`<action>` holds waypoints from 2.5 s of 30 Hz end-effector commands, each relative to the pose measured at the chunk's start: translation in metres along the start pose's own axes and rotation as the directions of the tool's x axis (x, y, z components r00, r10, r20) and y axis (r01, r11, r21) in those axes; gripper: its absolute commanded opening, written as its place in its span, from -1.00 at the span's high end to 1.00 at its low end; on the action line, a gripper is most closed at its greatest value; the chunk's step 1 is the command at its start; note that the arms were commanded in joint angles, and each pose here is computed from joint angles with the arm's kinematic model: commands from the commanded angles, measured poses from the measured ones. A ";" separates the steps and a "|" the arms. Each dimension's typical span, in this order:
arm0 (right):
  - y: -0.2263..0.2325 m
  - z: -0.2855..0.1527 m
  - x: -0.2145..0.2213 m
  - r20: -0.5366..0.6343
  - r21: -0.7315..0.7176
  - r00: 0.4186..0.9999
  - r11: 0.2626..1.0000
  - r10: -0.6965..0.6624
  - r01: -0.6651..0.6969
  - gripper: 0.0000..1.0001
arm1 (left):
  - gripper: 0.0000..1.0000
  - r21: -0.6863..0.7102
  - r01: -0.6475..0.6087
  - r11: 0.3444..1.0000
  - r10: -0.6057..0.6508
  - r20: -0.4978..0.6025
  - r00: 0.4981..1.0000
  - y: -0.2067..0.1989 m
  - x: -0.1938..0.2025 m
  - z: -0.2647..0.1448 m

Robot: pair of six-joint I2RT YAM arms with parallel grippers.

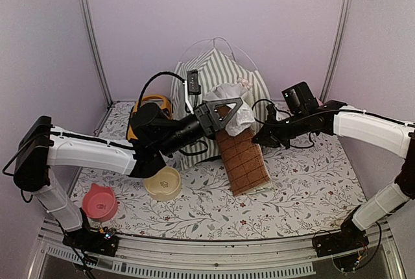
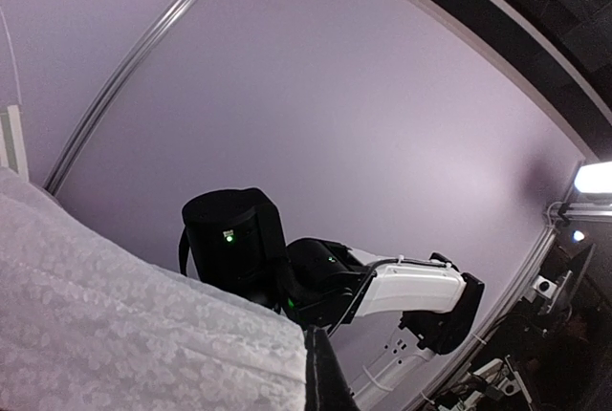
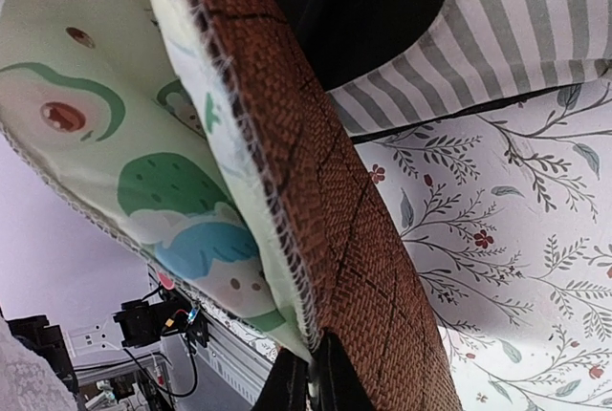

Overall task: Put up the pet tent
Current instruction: Place the cushion in the tent.

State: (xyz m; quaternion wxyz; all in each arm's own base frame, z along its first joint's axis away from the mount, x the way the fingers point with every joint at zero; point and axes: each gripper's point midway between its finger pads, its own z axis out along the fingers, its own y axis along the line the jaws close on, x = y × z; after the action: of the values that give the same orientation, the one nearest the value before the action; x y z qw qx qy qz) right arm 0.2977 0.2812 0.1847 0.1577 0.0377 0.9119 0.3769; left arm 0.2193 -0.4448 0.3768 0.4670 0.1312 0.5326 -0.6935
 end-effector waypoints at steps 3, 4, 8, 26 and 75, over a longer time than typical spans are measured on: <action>-0.006 0.002 -0.016 0.054 0.037 0.998 0.999 0.027 -0.029 0.81 | 1.00 0.033 0.003 0.999 -0.003 0.012 1.000 -0.016 0.000 -0.008; -0.006 0.002 -0.016 0.057 0.035 0.998 0.999 0.027 -0.029 0.80 | 1.00 0.032 0.001 0.999 -0.001 0.019 1.000 -0.016 -0.001 -0.009; -0.008 0.001 -0.016 0.072 0.039 0.997 0.999 0.031 -0.034 0.78 | 1.00 0.024 -0.004 1.000 0.003 0.036 0.999 -0.016 -0.005 -0.012; -0.011 0.014 -0.006 0.125 0.156 0.988 0.985 -0.090 0.070 0.58 | 1.00 -0.128 0.002 0.992 0.009 0.084 0.996 0.025 -0.003 -0.020; -0.013 -0.046 0.003 0.308 0.126 0.870 0.923 -0.385 0.364 -0.98 | 1.00 -0.316 -0.002 0.949 0.014 0.036 0.999 0.081 0.015 -0.028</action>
State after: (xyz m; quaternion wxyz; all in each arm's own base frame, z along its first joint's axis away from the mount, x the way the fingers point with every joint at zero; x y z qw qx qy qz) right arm 0.2876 0.2566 0.2056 0.3573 -0.0542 0.8719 0.3305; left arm 0.2540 -0.4343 0.2951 0.4775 0.0519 0.6284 -0.6119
